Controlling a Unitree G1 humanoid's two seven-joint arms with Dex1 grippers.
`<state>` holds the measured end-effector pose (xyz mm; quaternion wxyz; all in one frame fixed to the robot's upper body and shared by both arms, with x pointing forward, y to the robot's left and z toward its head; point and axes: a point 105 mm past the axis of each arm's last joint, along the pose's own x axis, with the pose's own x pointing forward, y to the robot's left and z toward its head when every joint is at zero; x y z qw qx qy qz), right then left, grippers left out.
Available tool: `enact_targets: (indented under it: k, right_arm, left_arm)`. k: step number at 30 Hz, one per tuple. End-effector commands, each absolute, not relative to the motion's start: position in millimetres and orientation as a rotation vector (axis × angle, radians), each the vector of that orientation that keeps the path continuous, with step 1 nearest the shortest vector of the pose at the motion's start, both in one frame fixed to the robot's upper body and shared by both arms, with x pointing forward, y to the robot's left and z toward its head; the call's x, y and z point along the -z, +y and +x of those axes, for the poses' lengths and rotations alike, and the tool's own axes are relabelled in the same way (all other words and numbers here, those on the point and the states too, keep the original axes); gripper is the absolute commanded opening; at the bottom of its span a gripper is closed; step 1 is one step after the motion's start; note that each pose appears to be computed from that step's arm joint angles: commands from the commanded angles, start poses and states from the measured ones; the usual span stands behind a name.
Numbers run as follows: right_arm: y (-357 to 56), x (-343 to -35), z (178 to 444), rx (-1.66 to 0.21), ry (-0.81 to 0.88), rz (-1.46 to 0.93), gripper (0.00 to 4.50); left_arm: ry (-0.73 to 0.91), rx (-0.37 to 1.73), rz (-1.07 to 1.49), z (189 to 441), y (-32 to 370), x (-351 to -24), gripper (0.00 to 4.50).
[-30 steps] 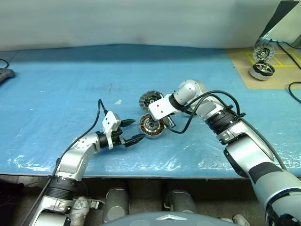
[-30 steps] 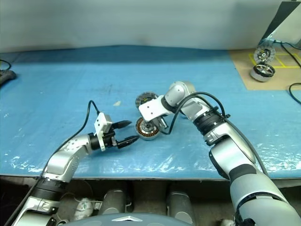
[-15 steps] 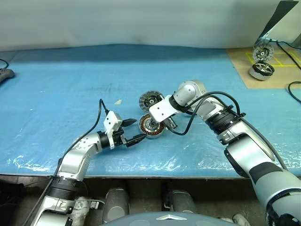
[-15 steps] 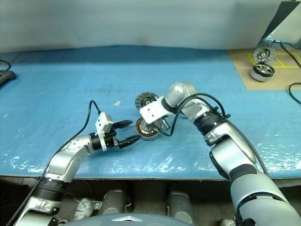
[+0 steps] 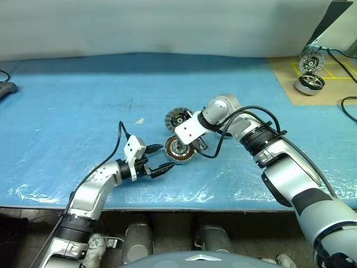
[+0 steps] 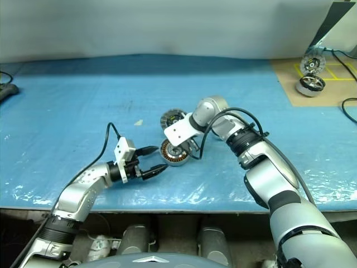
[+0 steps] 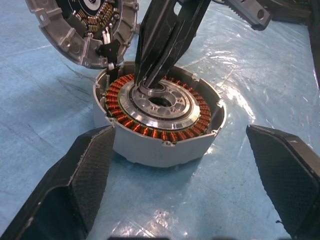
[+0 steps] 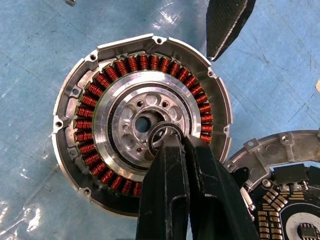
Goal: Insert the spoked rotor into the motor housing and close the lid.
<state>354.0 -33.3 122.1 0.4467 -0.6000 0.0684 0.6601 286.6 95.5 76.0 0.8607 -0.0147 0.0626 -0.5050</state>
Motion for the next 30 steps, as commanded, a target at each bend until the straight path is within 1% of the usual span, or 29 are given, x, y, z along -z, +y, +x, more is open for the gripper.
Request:
enact_targets:
  k: [1,8,13,22,26,30]
  right_arm:
    - [-29,-125,349,-1.664,0.152,-1.511,0.01]
    - [-23,-121,340,-1.706,0.138,-1.505,0.01]
    - [-20,-121,339,-1.703,0.132,-1.507,0.01]
    - [-20,-112,335,-1.714,0.146,-1.516,0.01]
    - [-22,-106,327,-1.747,0.163,-1.512,0.01]
    - [-19,-107,327,-1.737,0.15,-1.518,0.01]
  left_arm:
    - [0.08,1.068,-0.006,285,93,-86,4.5]
    - [0.081,1.067,-0.007,285,93,-86,4.5]
    - [0.083,1.066,-0.007,285,93,-85,4.5]
    - [0.084,1.067,-0.005,284,94,-84,4.5]
    - [0.086,1.065,-0.006,285,93,-84,4.5]
    - [0.088,1.066,-0.007,285,93,-83,4.5]
